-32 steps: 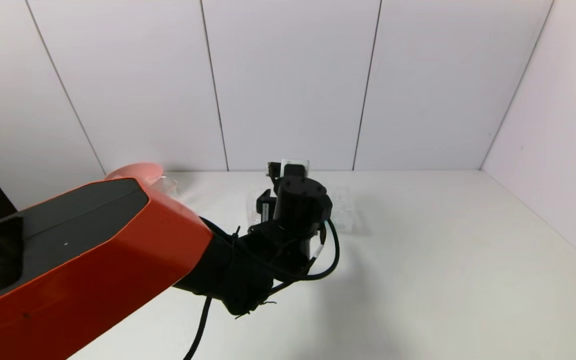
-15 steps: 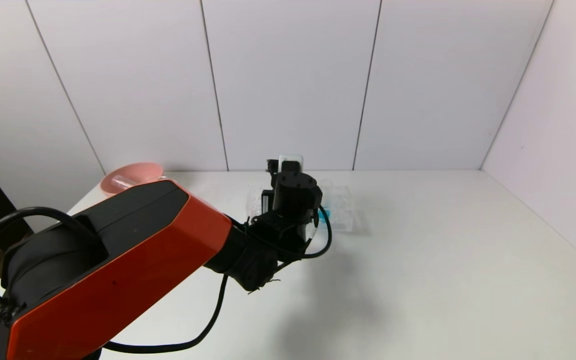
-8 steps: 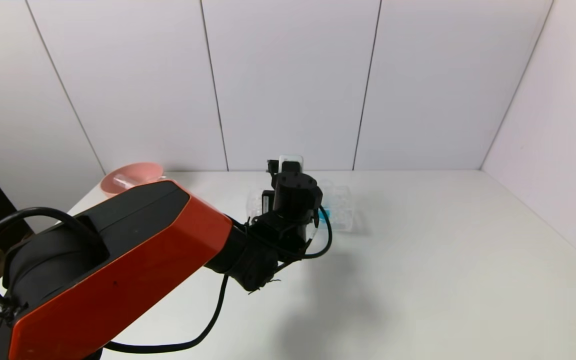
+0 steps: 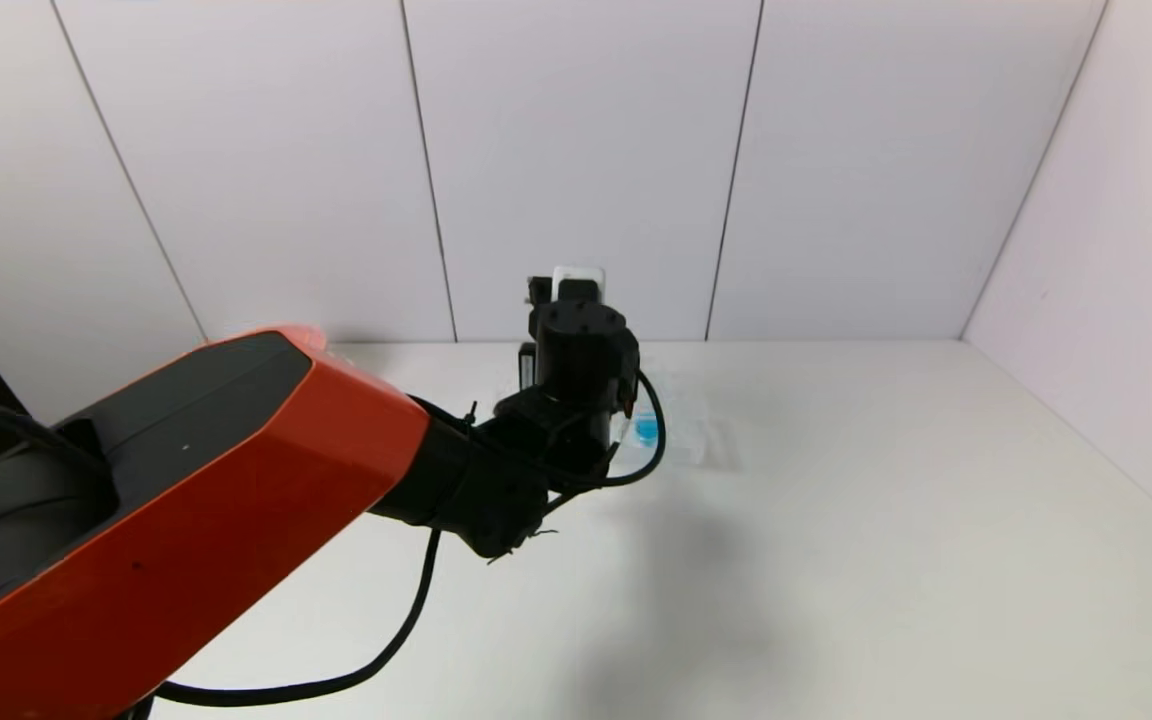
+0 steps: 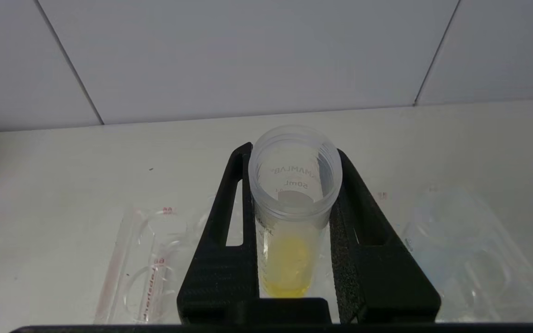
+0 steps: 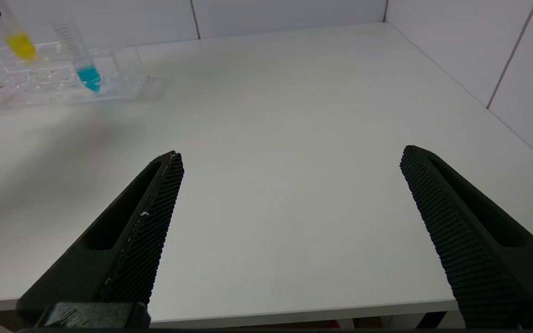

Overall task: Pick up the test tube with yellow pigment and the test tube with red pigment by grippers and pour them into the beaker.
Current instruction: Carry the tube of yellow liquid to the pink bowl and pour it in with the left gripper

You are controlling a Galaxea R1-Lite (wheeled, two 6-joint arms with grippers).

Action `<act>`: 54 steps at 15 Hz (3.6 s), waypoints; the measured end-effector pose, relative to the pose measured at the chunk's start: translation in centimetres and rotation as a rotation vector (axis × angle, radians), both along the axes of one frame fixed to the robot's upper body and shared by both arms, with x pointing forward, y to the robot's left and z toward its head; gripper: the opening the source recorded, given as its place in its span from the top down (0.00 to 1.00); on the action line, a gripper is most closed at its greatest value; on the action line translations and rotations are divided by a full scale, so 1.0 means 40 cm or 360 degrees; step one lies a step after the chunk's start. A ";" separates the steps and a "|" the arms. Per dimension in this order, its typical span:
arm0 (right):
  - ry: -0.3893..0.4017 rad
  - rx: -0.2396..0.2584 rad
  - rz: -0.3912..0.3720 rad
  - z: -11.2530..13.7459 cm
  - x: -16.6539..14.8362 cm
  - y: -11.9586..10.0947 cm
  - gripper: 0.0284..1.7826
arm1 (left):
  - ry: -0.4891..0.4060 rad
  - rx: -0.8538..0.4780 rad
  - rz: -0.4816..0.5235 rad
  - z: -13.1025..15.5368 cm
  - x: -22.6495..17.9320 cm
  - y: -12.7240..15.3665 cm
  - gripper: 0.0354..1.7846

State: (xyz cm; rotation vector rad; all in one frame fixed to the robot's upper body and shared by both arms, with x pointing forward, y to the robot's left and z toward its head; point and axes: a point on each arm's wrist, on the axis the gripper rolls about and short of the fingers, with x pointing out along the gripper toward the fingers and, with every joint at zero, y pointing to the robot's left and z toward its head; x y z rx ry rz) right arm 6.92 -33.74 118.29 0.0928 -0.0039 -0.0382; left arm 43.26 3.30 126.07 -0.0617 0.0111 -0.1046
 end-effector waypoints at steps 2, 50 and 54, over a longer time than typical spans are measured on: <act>0.0000 -0.0001 0.0000 0.000 0.000 0.000 0.04 | -0.0030 -0.0013 -0.0016 0.037 -0.015 0.007 0.76; -0.0001 0.0000 0.0000 0.000 0.000 0.000 0.04 | 0.1093 0.1171 -0.0821 0.228 0.076 0.933 0.76; -0.0001 0.0000 0.0000 0.000 0.000 0.000 0.04 | 0.1121 0.1380 -0.0791 0.213 0.110 0.893 0.76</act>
